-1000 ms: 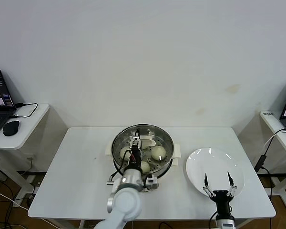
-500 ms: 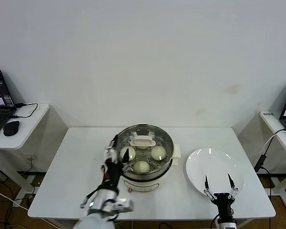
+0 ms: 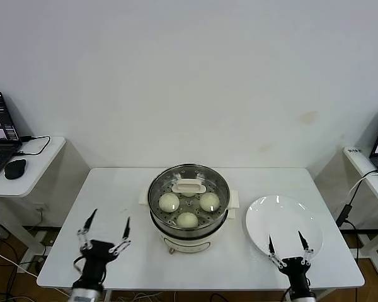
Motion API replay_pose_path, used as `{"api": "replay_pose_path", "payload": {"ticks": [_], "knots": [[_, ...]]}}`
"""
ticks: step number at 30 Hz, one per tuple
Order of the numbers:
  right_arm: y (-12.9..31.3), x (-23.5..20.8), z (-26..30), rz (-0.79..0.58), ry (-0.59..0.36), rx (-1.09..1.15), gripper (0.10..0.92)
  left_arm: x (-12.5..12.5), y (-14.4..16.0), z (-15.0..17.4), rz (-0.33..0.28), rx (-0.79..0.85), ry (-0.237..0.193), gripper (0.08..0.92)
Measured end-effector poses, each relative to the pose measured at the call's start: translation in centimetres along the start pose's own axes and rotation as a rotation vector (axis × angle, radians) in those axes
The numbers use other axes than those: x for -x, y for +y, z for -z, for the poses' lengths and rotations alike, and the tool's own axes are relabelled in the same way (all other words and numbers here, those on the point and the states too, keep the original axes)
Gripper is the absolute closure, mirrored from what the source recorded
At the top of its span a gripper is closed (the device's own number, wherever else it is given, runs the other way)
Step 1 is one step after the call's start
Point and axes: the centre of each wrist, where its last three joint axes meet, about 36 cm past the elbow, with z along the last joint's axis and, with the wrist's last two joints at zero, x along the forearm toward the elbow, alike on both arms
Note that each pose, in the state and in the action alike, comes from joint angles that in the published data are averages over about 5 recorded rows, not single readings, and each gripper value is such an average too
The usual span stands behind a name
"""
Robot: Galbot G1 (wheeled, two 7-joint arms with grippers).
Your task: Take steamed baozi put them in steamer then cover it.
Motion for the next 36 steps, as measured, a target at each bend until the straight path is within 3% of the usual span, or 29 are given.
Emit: {"api": "replay_pose_path", "payload": {"ticks": [7,15,27,36], "knots": [[-0.1,-1.0,1.6,0.061,0.029,0.029,0.199,-2.3,1.5,-2.9,0.074,-0.185,0.067,0.177],[0.5,-1.6,2.8,0.116,0.046,0.055,0.2,-4.3,2.6,-5.2,0.116,-0.271,0.126,0.177],[0.9,-1.9,3.0,0.149,0.052,0.06,0.199,-5.4,2.4,-6.6,0.148,-0.327,0.148,0.177],[1.3,-2.0,3.0,0.162,0.054,0.062,0.199,-6.3,2.1,-7.2,0.125,-0.338,0.173,0.177]]}}
